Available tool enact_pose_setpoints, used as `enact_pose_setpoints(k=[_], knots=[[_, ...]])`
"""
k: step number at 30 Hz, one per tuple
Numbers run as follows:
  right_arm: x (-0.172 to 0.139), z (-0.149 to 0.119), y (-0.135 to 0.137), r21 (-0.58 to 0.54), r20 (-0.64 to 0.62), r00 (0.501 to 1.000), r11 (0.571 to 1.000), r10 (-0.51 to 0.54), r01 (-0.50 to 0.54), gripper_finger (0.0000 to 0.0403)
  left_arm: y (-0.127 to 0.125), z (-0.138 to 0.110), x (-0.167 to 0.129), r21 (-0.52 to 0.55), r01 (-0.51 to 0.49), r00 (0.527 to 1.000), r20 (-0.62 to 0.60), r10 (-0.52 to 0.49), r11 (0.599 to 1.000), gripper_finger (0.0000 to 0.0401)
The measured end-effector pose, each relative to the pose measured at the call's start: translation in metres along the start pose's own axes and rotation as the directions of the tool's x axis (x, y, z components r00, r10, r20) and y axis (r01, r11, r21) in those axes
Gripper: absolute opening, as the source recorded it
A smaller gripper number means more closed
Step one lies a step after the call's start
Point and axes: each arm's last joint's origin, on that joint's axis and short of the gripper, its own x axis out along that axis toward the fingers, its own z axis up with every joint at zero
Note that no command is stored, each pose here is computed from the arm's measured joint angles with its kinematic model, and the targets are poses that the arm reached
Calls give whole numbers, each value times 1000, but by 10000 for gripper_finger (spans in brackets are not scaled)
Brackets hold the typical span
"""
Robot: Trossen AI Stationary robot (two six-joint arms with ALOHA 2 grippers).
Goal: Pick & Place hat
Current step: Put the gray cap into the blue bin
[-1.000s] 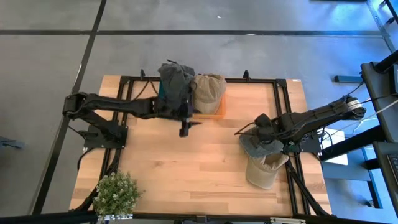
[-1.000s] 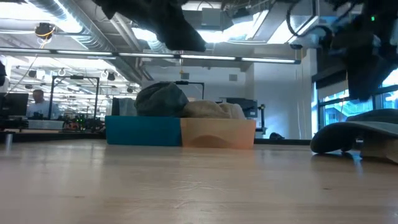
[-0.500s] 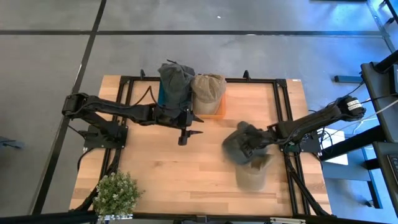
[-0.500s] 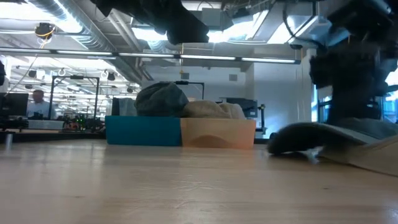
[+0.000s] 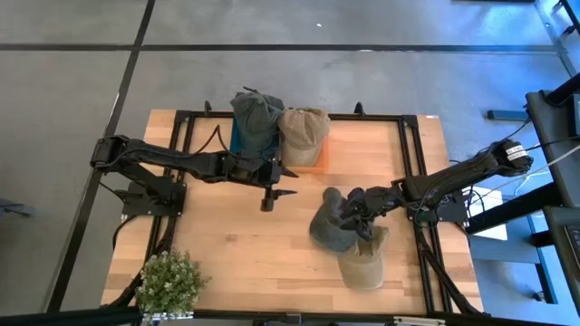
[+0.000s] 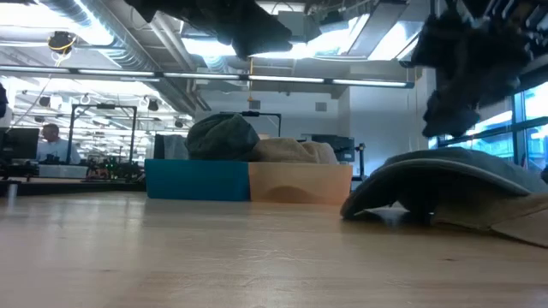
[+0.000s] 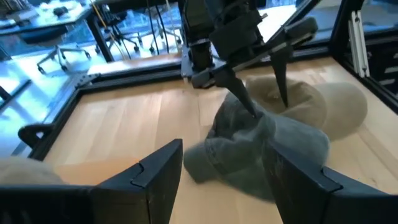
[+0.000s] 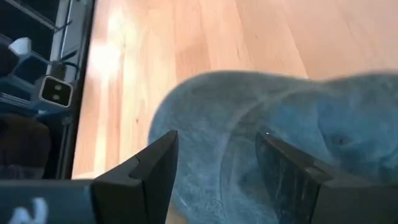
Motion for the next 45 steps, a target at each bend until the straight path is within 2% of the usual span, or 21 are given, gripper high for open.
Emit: enact_pose_setpoints(k=[4,7,9,11,14,16,18,21,23,28,33,38,41,45], knots=[[-9,16,11,9,-39,999,1000,-25,25,216,0,-1,7,0,-4,1000,31,4,1000,216],[-20,20,14,77,-116,980,982,-163,173,216,-1,-6,16,0,-2,1000,22,2,1000,218],[-29,18,14,168,-181,940,932,-290,320,216,-1,-11,22,0,0,1000,9,0,1000,219],[-36,14,13,270,-250,898,864,-363,425,216,-2,-16,29,-6,1,1000,-4,-1,1000,218],[-42,4,14,359,-342,854,785,-393,505,216,-2,-23,36,-29,5,1000,-20,-5,1000,216],[-43,-2,16,364,-362,843,772,-398,521,216,-2,-25,38,-37,3,1000,-26,-4,999,215],[-44,-8,18,355,-363,845,780,-393,515,216,-1,-27,39,-40,3,999,-38,-4,999,215],[-50,-13,22,343,-306,873,812,-379,473,216,1,-27,39,-41,-3,999,-32,1,999,218],[-58,-18,21,364,-277,887,814,-369,452,216,2,-27,39,-49,-7,999,-36,5,999,219],[-75,-32,15,502,-175,927,780,-332,374,216,5,-28,39,-55,-10,999,-41,7,998,216],[-63,-57,1,591,-147,955,751,-258,294,216,5,-29,39,-55,-9,999,-43,7,998,216],[-45,-75,-10,614,-102,977,760,-189,211,216,5,-28,39,-55,-8,999,-43,6,998,219],[-43,-81,-14,612,-143,973,756,-181,231,216,5,-28,39,-55,-8,999,-42,6,998,218],[-48,-76,-10,606,-160,971,758,-180,241,216,5,-28,39,-61,-9,999,-40,6,998,215]])
